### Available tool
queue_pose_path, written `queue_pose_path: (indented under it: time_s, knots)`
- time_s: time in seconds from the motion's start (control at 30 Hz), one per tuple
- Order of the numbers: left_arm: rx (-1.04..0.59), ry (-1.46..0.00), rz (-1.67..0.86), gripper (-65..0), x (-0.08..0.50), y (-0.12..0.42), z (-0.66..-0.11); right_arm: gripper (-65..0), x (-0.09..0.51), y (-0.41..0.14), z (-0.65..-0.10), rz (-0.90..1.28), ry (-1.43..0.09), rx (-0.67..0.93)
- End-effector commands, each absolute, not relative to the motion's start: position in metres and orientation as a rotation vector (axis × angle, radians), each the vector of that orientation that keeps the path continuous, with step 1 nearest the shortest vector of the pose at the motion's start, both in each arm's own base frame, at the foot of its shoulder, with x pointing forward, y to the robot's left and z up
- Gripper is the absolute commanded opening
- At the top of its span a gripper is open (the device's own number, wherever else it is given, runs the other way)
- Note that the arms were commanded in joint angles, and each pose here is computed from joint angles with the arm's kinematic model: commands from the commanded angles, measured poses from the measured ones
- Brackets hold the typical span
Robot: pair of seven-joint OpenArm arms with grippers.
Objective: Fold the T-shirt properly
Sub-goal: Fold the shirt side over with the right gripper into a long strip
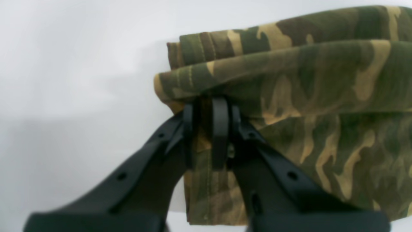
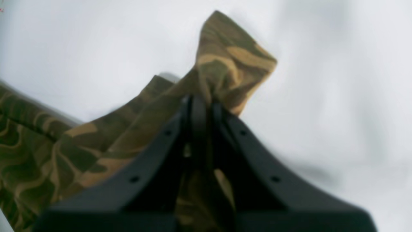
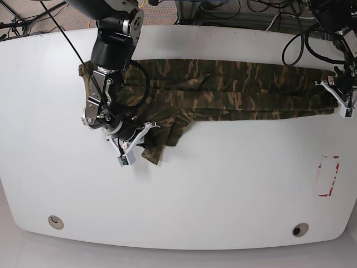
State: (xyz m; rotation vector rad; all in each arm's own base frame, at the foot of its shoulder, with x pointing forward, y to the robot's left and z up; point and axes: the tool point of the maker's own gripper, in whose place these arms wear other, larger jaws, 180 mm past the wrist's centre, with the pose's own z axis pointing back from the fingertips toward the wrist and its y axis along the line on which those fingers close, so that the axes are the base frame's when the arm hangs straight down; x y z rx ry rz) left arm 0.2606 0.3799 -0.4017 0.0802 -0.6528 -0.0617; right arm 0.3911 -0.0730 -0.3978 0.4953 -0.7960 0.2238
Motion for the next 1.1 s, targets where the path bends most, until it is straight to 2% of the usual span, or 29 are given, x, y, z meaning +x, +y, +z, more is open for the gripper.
queue_pose_path:
  time_s: [0.0, 0.47, 0.77, 1.07]
  knots:
    - [0.111, -0.654, -0.076, -60.0, 0.263, 0.389, -0.393, -63.3, 0.408, -0.080, -0.357, 0.252, -0.909, 0.460]
    - [0.110, -0.648, -0.074, -60.0, 0.262, 0.389, -0.394, -63.3, 0.358, -0.106, -0.298, 0.338, -0.947, 0.226]
    - [0.110, -0.647, -0.074, -60.0, 0.261, 0.390, -0.394, -63.3, 0.318, -0.110, -0.298, 0.353, -0.924, 0.257]
    - [0.109, -0.625, -0.077, -60.0, 0.253, 0.389, -0.400, -63.3, 0.281, -0.100, -0.321, 0.337, -0.853, 0.347]
